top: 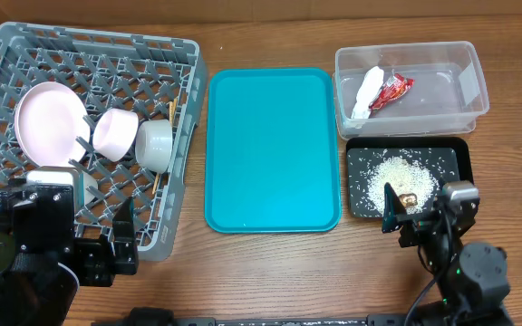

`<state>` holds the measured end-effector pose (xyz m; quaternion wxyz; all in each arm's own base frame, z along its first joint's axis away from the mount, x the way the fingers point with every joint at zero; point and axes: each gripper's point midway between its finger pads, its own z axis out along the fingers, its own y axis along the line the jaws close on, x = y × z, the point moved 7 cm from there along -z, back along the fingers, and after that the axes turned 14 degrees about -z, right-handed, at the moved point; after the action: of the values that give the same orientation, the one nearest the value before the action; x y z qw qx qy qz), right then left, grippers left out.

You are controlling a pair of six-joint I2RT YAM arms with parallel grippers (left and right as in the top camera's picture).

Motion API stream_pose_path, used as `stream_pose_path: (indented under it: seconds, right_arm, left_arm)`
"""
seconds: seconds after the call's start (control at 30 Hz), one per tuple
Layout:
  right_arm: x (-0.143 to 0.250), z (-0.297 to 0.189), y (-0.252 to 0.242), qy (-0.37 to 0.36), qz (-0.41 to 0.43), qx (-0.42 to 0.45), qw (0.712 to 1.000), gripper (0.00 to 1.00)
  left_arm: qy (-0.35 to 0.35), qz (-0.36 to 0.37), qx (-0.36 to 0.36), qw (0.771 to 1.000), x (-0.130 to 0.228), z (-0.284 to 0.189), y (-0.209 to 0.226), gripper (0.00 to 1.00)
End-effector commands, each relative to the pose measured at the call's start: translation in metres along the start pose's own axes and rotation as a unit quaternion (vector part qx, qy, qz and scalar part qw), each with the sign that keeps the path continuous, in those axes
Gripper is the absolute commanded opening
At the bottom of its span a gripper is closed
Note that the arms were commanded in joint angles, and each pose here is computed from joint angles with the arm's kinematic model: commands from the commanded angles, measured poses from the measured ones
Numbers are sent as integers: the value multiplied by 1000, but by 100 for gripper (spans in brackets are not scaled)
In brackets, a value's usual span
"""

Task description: Sort waste into correct bins and load items into the dishwasher

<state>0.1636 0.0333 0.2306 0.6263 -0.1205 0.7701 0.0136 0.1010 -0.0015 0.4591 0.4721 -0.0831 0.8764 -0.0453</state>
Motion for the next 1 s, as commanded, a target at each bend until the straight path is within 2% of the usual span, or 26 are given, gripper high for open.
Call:
stream_pose_path:
  seconds: [0.0, 0.27, 0.97]
  right_arm:
    - [24, 3, 3, -29, 7, 5, 1000, 100]
    - [46, 20, 8, -126, 21, 9, 992, 100]
    - [54, 22, 9, -100, 19, 5, 995, 100]
  left_arm:
    - [-4, -6, 7, 1000, 0, -2, -1, 100]
    - [-4, -6, 7, 1000, 0, -2, -1, 100]
    - [-4, -6, 7, 1000, 0, -2, -1, 100]
